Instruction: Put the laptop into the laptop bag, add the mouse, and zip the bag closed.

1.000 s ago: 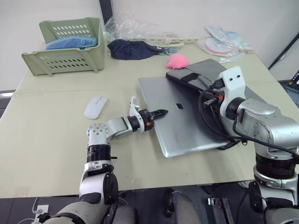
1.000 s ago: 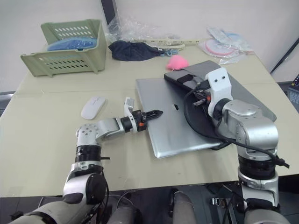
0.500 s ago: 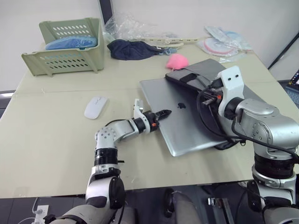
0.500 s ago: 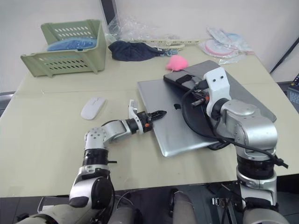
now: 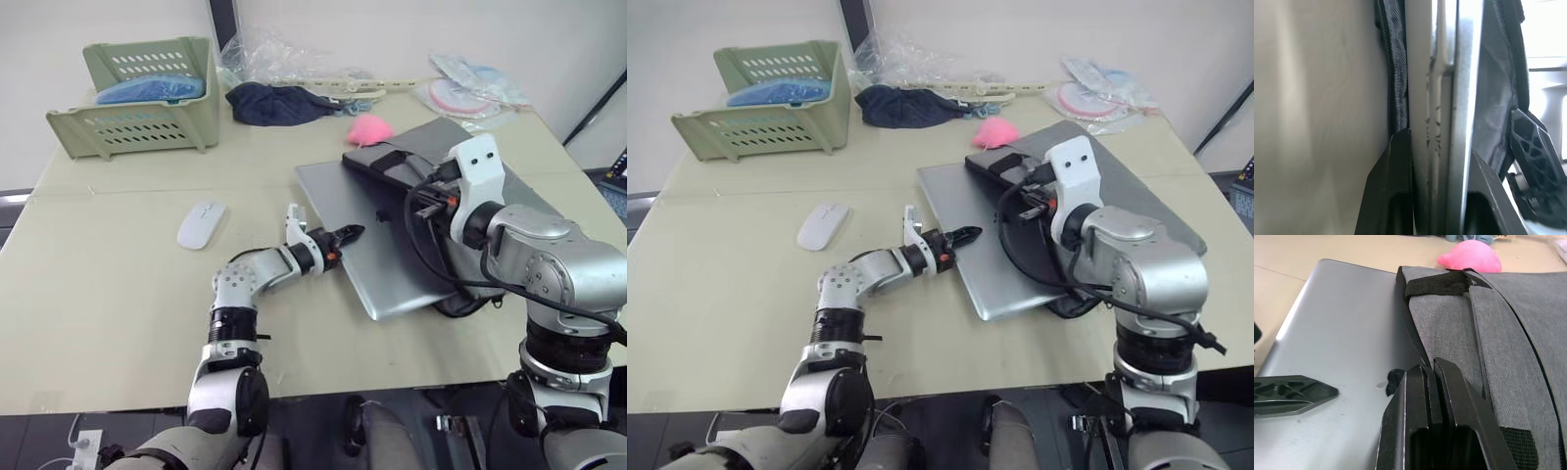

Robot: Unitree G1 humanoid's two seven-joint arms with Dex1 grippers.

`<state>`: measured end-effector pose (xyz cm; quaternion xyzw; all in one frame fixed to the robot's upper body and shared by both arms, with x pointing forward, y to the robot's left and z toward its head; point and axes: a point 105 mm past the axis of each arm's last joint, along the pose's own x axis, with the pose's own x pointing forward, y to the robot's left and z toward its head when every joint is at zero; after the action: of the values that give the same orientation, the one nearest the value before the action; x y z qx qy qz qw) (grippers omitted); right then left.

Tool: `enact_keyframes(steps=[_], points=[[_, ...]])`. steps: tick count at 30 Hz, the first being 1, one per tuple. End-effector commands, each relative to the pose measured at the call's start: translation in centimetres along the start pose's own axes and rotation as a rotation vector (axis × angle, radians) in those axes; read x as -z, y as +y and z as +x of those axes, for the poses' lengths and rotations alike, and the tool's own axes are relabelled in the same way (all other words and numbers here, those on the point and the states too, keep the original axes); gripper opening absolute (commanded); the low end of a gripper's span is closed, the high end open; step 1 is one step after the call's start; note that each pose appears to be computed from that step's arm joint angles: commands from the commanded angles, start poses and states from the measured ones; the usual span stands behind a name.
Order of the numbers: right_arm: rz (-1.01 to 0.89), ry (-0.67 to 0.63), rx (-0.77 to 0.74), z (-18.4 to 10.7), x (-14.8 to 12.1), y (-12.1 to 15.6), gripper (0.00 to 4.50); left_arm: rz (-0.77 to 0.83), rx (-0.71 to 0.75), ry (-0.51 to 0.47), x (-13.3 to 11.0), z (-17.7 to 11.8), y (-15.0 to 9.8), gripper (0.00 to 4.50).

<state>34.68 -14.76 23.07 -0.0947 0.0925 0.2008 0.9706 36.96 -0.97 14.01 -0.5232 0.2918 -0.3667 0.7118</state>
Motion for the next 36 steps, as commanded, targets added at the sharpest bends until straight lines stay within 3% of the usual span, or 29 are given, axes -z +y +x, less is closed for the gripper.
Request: enact_keyframes(steps=[1, 18, 36], points=[[-0.012, -0.108, -0.021, -1.1, -2.8, 0.6, 0.02, 0.028, 0.076, 0.012, 0.2, 1.0, -2.2, 0.41], [0.033, -0.103, -0.033, -1.0, -3.4, 0.9, 0.02, 0.035, 0.121, 0.037, 0.8, 3.6, -3.9, 0.41], [0.079, -0.114, -0.059, -0.9, -3.7, 1.8, 0.02, 0.021, 0.128, 0.042, 1.6, 5.9, -4.2, 0.41]])
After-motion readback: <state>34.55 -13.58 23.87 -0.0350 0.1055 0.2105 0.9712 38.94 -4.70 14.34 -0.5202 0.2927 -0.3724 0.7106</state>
